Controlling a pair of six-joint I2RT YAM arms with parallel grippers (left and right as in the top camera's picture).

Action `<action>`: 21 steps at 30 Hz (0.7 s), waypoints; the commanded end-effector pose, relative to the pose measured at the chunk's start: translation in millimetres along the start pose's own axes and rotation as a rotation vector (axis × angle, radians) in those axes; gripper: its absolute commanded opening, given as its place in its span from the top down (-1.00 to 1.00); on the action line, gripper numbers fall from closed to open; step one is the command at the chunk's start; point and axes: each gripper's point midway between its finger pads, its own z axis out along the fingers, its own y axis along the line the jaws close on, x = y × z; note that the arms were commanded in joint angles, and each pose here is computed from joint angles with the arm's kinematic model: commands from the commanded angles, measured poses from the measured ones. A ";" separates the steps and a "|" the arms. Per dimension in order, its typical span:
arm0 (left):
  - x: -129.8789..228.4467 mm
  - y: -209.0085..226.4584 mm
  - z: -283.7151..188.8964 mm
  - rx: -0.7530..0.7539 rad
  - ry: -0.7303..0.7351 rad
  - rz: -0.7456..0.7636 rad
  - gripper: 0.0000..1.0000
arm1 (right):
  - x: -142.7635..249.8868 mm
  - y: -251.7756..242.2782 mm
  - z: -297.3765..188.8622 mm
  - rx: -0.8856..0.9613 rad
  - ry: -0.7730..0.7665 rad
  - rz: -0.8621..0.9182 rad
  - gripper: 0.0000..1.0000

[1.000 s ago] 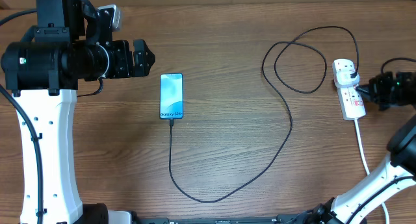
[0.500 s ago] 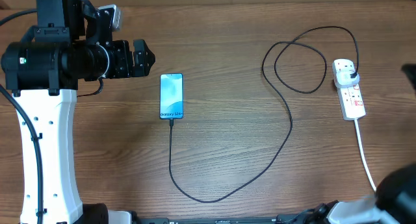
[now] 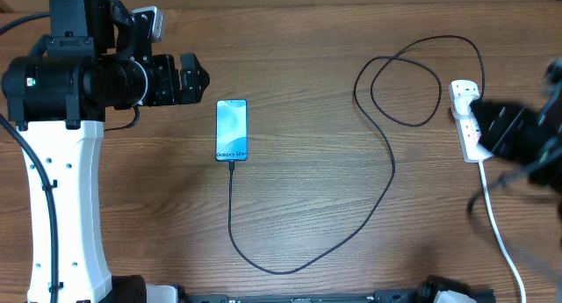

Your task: Plug charger to phone and switch on socket

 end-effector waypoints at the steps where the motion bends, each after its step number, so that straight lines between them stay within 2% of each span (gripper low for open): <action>1: -1.1 -3.3 -5.1 -0.002 -0.016 0.017 -0.99 | 17.4 -3.3 -22.4 0.117 -0.020 -0.085 0.92; 4: -1.1 -3.3 -5.1 -0.002 -0.016 0.017 -0.99 | 45.2 0.1 -36.9 0.121 0.031 -0.097 0.87; 7: -1.1 -3.3 -5.1 -0.002 -0.016 0.017 -0.99 | 71.3 -3.9 -46.3 0.139 0.104 -0.057 0.15; 8: -1.1 -3.3 -5.1 -0.002 -0.016 0.017 -0.99 | 82.2 -6.8 -48.4 0.152 0.146 -0.032 0.03; 9: -1.1 -3.3 -5.1 -0.002 -0.016 0.017 -0.99 | 92.2 -9.3 -50.4 0.165 0.184 0.001 -0.90; 10: -1.1 -3.3 -5.1 -0.002 -0.016 0.017 -0.99 | 93.9 -12.9 -49.7 0.182 0.190 0.013 -1.00; 21: -1.1 -3.3 -5.1 -0.002 -0.016 0.017 -0.99 | 91.9 -24.1 -50.8 0.246 0.179 0.008 -1.00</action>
